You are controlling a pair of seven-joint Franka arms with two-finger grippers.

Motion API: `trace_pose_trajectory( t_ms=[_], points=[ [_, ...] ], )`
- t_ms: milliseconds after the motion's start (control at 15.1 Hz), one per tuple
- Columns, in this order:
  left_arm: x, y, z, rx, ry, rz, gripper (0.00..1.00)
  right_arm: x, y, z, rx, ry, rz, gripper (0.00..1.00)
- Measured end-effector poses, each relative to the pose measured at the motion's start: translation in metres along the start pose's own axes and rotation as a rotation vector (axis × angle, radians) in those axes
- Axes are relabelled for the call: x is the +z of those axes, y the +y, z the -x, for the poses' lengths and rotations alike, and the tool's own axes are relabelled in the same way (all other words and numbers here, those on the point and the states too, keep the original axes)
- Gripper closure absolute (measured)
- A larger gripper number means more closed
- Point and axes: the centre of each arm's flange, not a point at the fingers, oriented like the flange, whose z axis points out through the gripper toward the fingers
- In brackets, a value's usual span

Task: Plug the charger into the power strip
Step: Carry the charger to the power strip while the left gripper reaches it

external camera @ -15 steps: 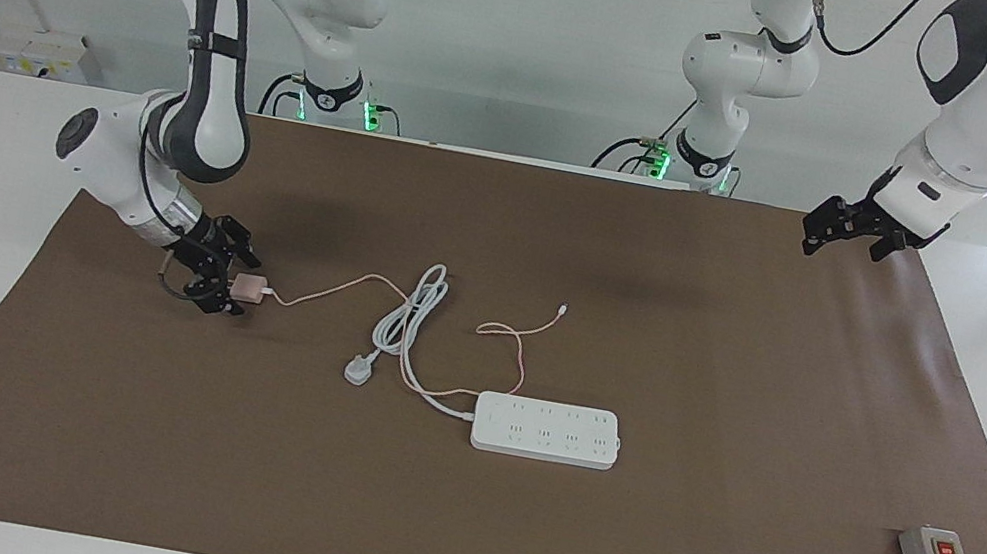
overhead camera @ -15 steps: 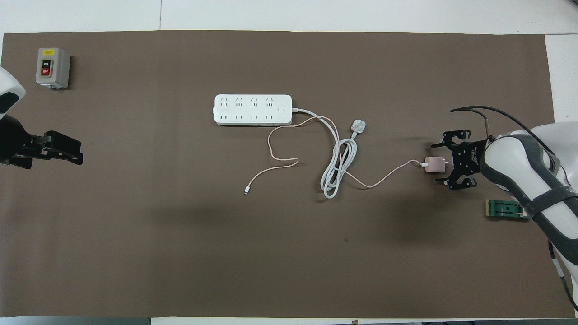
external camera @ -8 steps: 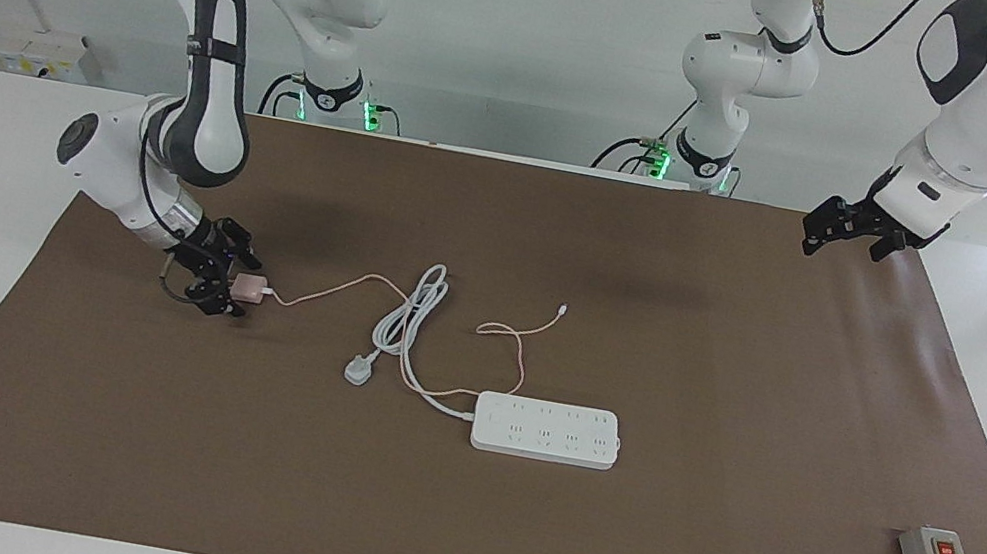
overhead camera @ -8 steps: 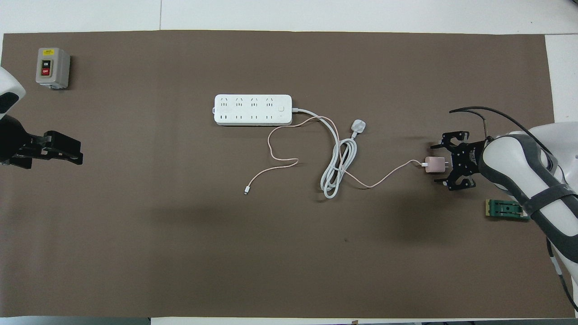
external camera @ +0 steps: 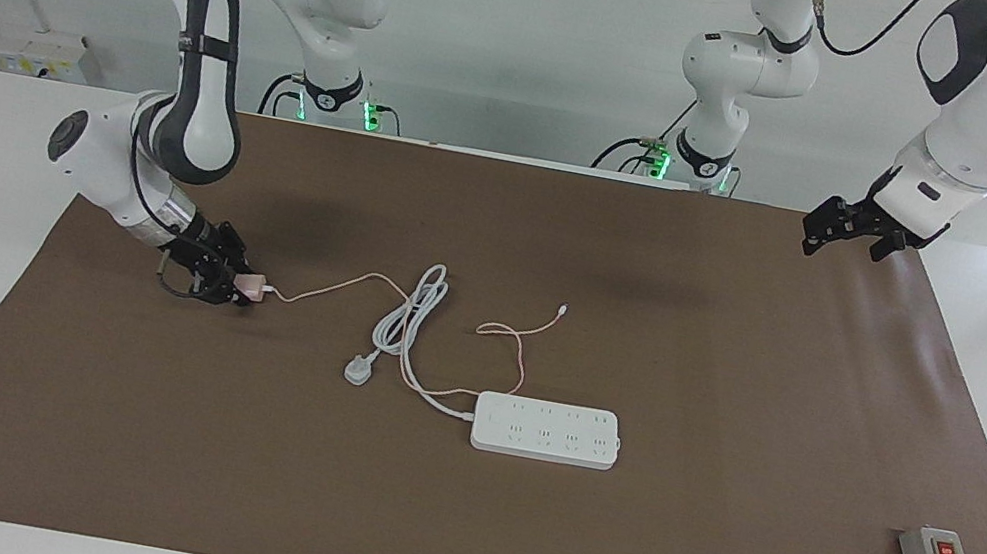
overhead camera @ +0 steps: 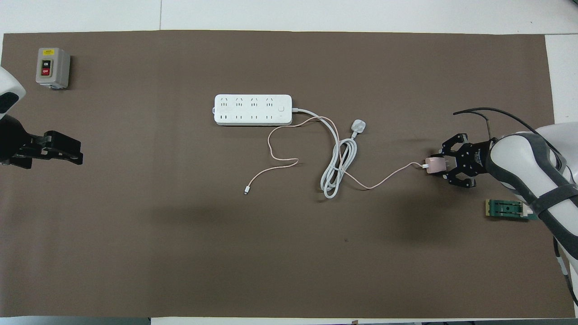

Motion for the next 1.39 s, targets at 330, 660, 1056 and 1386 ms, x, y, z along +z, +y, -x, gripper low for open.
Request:
trace_pose_trajectory(
  t_ms=[330, 660, 1056, 1386],
  points=[
    [0.000, 0.000, 0.000, 0.000, 0.000, 0.000, 0.00, -0.043, -0.035, 0.020, -0.066, -0.026, -0.029, 0.52],
    [0.000, 0.000, 0.000, 0.000, 0.000, 0.000, 0.00, -0.110, -0.085, 0.088, -0.098, -0.056, -0.062, 0.52],
    [-0.001, 0.000, 0.000, 0.000, 0.004, 0.002, 0.00, -0.092, -0.110, 0.262, -0.103, -0.074, -0.024, 0.52],
    [-0.002, 0.005, -0.001, -0.030, -0.013, 0.294, 0.00, -0.060, -0.106, 0.345, -0.030, -0.016, -0.050, 0.52]
  ],
)
